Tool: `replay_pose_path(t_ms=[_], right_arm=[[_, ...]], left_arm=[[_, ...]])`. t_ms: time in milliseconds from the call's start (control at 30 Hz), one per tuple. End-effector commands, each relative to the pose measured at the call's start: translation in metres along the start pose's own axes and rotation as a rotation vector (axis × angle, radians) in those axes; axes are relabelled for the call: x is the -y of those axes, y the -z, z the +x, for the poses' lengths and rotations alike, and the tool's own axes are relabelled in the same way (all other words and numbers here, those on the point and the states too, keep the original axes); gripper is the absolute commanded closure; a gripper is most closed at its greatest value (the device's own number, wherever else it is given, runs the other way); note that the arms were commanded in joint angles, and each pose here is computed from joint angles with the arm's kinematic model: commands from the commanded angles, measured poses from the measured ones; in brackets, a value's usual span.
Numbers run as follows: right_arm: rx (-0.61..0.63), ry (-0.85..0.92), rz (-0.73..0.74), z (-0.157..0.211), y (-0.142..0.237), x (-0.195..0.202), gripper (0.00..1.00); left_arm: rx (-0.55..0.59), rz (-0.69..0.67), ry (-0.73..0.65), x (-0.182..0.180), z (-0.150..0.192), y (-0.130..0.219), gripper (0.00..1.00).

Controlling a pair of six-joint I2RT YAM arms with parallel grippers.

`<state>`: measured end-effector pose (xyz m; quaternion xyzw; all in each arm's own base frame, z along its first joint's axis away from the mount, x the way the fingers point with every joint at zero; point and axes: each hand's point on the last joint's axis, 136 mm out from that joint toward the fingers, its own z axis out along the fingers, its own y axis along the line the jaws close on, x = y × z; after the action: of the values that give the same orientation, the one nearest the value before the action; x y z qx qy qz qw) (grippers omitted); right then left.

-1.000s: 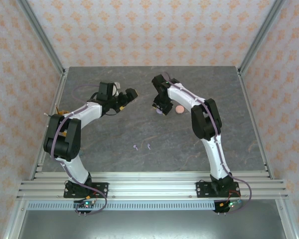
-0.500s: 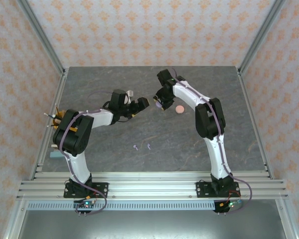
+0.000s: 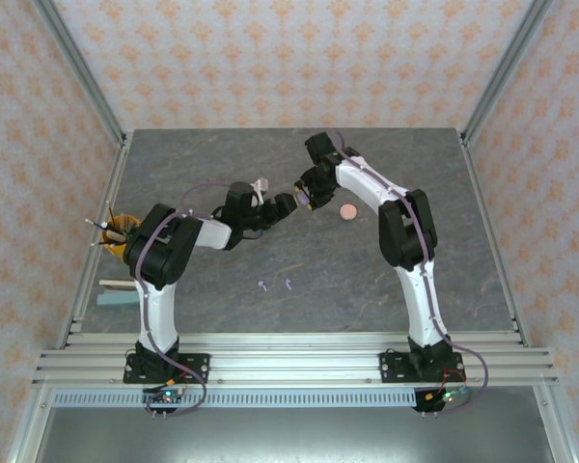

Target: Insert the wireless bluetooth earbuds into the charging case

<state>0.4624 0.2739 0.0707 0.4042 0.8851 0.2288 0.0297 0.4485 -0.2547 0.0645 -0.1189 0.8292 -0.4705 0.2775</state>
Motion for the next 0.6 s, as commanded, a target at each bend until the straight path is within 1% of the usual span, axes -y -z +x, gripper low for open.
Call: replay_pose_path(t_ms=[0,567], right_arm=[[0.0,-0.018,-0.041,0.002,0.016,-0.009,0.55],[-0.027,-0.029,-0.056,0.007,0.015,-0.011,0.56]], left_arm=[[0.053,0.048,-0.01,0.01,-0.011,-0.009,0.2],[0.083,0.078,0.013,0.012,-0.019,-0.031,0.29]])
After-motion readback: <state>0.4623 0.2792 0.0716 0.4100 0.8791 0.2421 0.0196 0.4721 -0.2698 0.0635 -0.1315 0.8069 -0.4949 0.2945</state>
